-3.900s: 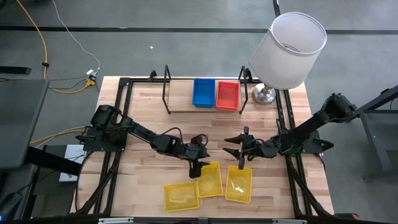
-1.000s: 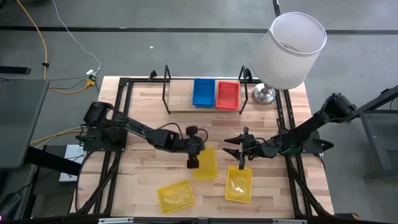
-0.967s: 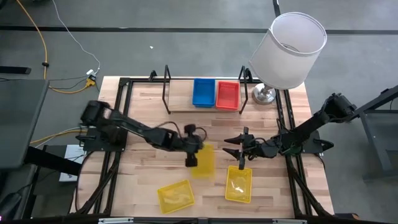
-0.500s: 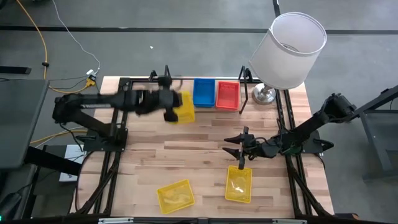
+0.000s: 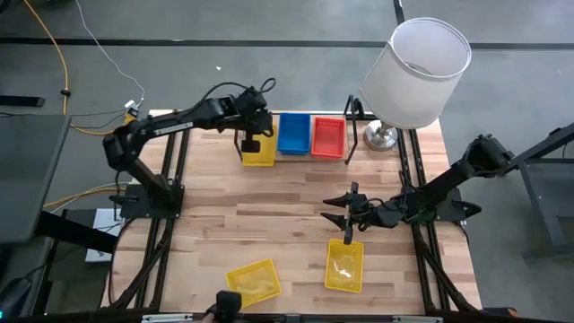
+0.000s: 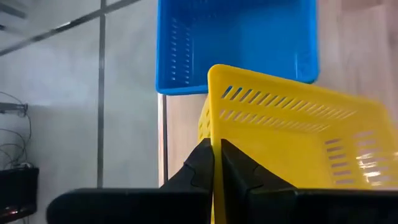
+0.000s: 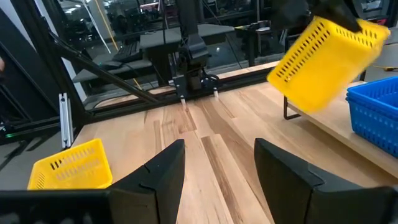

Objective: Stack baskets on shelf by color
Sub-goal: Put the middle yellow bin on the shelf, then stack the left yellow bin on top of the other yellow bin on the shelf

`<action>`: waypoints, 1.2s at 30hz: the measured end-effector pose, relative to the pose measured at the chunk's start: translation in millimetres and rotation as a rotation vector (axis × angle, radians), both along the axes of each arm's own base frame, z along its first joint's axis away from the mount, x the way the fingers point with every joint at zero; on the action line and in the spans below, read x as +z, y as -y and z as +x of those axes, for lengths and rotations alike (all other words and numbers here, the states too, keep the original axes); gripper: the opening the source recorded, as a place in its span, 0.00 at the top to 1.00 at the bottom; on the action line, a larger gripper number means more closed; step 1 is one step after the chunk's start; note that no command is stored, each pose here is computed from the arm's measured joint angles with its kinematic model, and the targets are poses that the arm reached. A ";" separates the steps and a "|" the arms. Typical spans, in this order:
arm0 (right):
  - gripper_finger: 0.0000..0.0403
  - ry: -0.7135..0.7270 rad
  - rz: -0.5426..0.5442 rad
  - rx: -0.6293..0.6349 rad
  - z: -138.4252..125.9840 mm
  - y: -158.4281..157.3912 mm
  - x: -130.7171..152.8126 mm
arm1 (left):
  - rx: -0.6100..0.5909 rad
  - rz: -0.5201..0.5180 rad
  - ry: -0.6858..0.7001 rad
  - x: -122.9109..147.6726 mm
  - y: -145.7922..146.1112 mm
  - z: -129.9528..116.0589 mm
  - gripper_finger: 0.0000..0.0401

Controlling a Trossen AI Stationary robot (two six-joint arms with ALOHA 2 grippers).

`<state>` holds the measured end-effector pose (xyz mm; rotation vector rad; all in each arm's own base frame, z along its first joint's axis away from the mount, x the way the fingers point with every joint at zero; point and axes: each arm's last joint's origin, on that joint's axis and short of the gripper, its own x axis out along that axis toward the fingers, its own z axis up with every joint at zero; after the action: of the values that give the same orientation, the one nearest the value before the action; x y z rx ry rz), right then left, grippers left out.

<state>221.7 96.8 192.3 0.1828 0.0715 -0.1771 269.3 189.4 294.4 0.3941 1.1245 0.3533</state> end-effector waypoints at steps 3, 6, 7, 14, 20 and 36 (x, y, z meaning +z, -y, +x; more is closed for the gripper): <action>0.55 0.000 0.000 0.000 0.0 0.0 0.0 | 0.015 -0.002 -0.016 -13.6 -10.9 6.9 1.00; 0.55 0.000 0.000 0.000 0.0 0.0 0.0 | 0.019 0.005 -0.013 -22.7 -17.5 13.7 1.00; 0.55 0.000 0.000 0.000 0.0 0.0 0.0 | 0.016 0.012 -0.013 -24.9 -19.1 15.8 1.00; 0.55 -0.002 -0.001 0.000 0.0 0.0 -0.2 | 0.015 0.047 -0.015 -33.3 -24.7 24.0 0.99; 0.55 -0.002 0.002 0.000 0.0 0.0 -0.3 | 0.103 0.114 -0.048 -33.3 -28.2 22.6 0.92; 0.55 -0.002 0.002 0.000 -0.1 0.0 -0.2 | 0.185 0.219 -0.030 -18.9 -22.3 21.7 0.65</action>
<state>221.6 96.8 192.1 0.1844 0.0735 -0.1775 291.0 211.7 275.5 0.4905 1.1585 0.6390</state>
